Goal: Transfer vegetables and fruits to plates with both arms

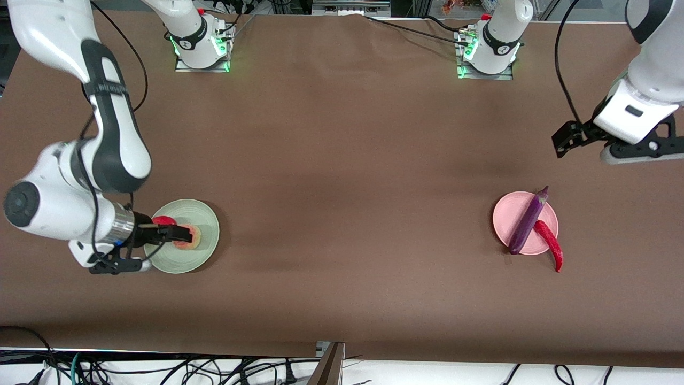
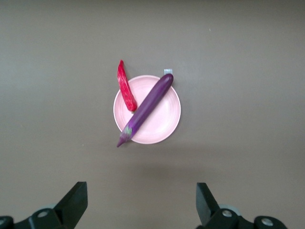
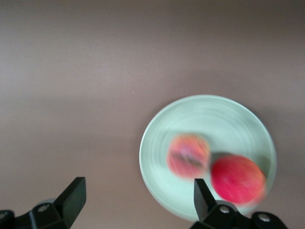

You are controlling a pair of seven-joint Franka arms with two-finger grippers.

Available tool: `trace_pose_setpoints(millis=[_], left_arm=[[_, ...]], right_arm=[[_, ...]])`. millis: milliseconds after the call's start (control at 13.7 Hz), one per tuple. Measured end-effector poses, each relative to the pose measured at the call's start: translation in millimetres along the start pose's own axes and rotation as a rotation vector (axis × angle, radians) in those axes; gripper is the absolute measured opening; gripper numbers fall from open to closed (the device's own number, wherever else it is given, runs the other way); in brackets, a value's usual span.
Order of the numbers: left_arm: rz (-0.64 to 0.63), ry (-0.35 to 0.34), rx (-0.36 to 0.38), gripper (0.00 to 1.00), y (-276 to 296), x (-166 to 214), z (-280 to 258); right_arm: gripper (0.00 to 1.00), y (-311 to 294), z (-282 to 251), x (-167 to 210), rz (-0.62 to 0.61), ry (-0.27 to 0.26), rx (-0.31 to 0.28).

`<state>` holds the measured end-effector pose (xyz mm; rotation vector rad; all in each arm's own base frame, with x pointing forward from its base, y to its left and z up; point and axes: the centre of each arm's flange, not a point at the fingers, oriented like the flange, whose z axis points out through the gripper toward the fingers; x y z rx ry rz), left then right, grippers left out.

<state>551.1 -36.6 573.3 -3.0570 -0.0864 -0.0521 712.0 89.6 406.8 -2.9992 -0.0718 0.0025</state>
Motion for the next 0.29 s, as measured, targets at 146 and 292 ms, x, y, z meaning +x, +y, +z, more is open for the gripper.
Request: trace_pose_setpoints(millis=[146, 292], left_arm=[[0.020, -0.009, -0.047, 1.00, -13, -2, 8], [0.027, -0.005, -0.050, 1.00, -11, -2, 9]], right_arm=[[1.00, -21, -64, -26, -0.002, -0.013, -0.044], [1.00, -33, -123, -57, -0.011, -0.029, -0.058]])
